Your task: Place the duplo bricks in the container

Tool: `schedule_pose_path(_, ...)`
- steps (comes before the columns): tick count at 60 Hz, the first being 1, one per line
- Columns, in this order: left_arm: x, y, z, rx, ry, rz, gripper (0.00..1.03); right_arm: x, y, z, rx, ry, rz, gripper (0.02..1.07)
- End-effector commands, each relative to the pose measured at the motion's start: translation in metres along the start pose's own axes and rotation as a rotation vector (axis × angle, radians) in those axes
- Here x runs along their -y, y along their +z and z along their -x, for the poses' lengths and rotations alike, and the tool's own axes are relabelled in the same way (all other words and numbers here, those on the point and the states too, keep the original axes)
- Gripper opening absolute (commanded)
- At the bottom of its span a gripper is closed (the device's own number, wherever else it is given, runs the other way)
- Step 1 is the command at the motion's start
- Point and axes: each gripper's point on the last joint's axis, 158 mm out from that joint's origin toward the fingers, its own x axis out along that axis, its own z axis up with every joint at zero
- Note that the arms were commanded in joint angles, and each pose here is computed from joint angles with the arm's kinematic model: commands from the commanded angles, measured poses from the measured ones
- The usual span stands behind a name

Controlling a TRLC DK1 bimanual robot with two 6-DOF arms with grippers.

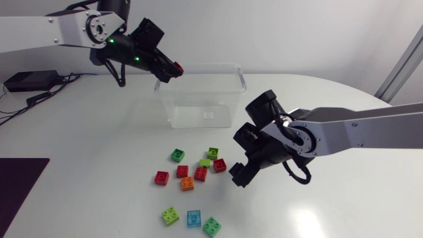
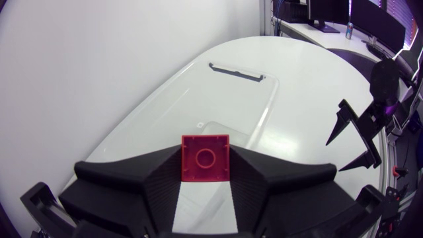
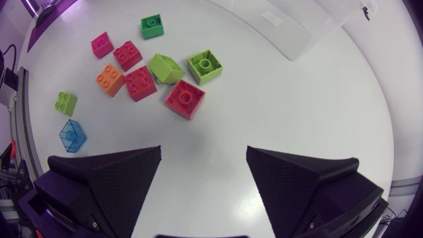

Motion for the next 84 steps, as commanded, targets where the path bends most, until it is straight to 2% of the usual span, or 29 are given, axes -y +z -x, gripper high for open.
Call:
schedule_pose_path(1,-0.005,0.001,-0.022,-0.005,-0.011,0.032,0.31,0.0,0.009,-0.006,0.005,-0.002,-0.016,0.96)
schedule_pose_path(10,-0.022,0.0,-0.043,-0.016,0.018,0.054,0.33,-0.002,0.012,-0.012,-0.002,0.003,-0.023,0.96)
schedule_pose_path(16,-0.035,-0.003,-0.053,-0.027,0.046,0.081,0.4,-0.008,0.015,-0.014,-0.008,0.009,-0.019,0.96)
schedule_pose_path(18,-0.036,-0.003,-0.054,-0.029,0.051,0.083,0.47,-0.01,0.016,-0.016,-0.009,0.012,-0.02,0.96)
schedule_pose_path(21,-0.039,-0.005,-0.056,-0.035,0.063,0.09,0.67,-0.016,0.019,-0.017,-0.01,0.018,-0.015,0.96)
schedule_pose_path(24,-0.042,-0.005,-0.054,-0.034,0.072,0.096,0.82,-0.022,0.019,-0.021,-0.017,0.026,-0.003,0.96)
schedule_pose_path(29,-0.045,0.002,-0.045,-0.02,0.084,0.099,0.98,-0.027,0.02,-0.026,-0.028,0.027,0.007,0.96)
schedule_pose_path(44,-0.055,0.036,0.014,0.055,0.154,0.102,0.98,-0.015,0.023,-0.037,-0.052,-0.02,-0.027,0.96)
schedule_pose_path(52,-0.046,0.043,0.049,0.078,0.175,0.106,0.98,-0.009,0.024,-0.044,-0.065,-0.025,-0.06,0.96)
schedule_pose_path(58,-0.026,0.038,0.074,0.079,0.173,0.095,0.98,-0.008,0.028,-0.049,-0.067,-0.024,-0.068,0.96)
schedule_pose_path(70,0.026,0.004,0.105,0.019,0.096,0.04,0.98,-0.007,0.035,-0.058,-0.085,-0.021,-0.088,0.93)
schedule_pose_path(84,0.089,-0.081,0.1,-0.121,-0.027,-0.044,0.98,-0.008,0.035,-0.062,-0.105,-0.018,-0.105,0.85)
